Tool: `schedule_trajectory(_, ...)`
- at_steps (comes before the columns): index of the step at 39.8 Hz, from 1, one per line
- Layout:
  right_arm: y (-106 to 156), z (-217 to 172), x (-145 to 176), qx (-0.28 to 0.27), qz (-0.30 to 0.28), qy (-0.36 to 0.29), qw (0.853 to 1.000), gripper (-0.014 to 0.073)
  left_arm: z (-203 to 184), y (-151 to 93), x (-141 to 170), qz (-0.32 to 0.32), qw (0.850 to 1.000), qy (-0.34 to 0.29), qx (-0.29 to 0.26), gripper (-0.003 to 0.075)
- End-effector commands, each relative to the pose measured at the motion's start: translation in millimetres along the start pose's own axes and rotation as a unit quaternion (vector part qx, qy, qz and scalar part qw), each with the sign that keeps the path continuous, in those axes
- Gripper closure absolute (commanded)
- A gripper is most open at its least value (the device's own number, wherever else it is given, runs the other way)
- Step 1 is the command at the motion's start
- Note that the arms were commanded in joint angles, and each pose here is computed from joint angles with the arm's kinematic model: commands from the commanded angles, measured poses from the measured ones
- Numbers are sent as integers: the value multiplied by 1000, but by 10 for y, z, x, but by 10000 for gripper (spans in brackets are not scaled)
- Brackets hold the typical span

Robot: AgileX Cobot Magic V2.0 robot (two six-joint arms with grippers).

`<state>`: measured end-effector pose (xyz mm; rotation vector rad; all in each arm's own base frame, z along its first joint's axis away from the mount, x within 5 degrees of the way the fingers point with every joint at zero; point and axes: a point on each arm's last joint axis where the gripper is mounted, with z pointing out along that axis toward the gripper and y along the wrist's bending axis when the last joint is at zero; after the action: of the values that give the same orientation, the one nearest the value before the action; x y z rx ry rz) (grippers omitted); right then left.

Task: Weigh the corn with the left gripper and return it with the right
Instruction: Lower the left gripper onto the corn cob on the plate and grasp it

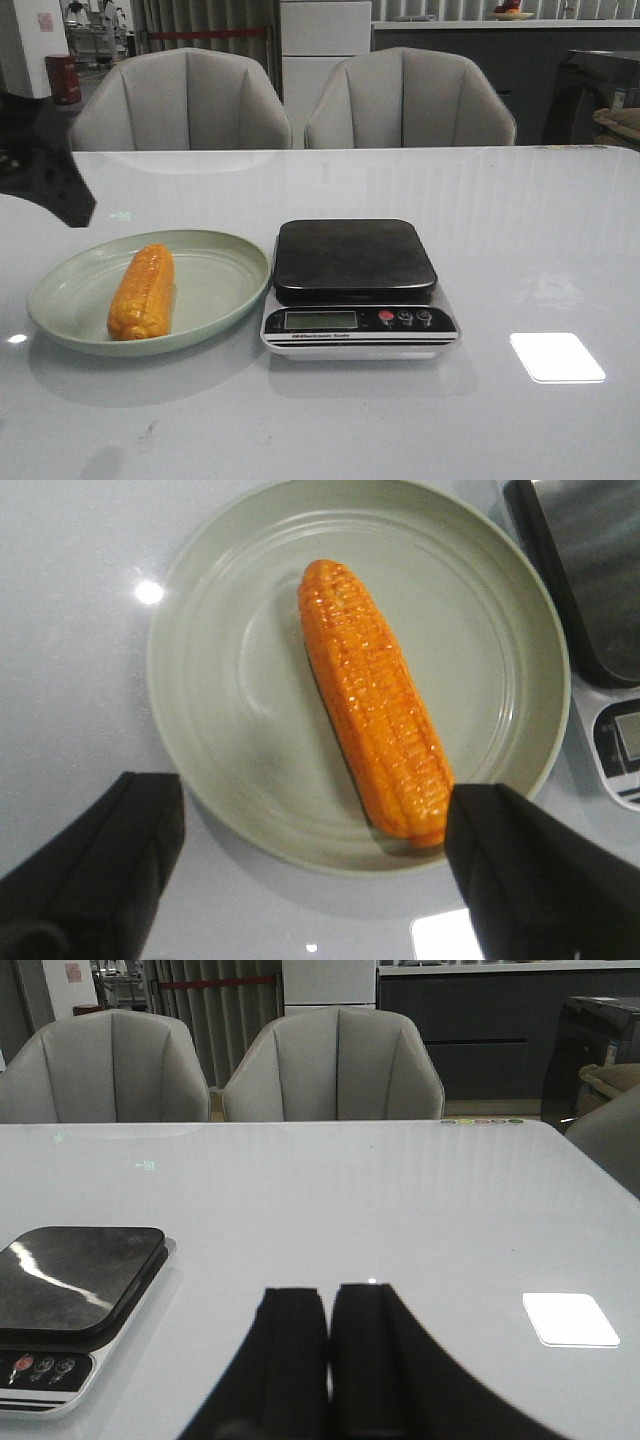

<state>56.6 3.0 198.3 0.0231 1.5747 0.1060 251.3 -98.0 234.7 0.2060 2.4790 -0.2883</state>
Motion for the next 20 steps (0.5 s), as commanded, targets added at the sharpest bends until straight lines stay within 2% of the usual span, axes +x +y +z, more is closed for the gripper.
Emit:
schedule_trajectory(1,3,-12,-51,-2,-8,-46,999,421,55,-139,-239,-20,999,-36,25,136)
schedule_trajectory(7,3,-12,-51,-2,-8,-46,999,421,353,-199,-287,-26,999,16,24,136)
schedule_trajectory(20,3,-12,-51,-2,-8,-46,999,421,763,-241,-301,-51,996,71,23,138)
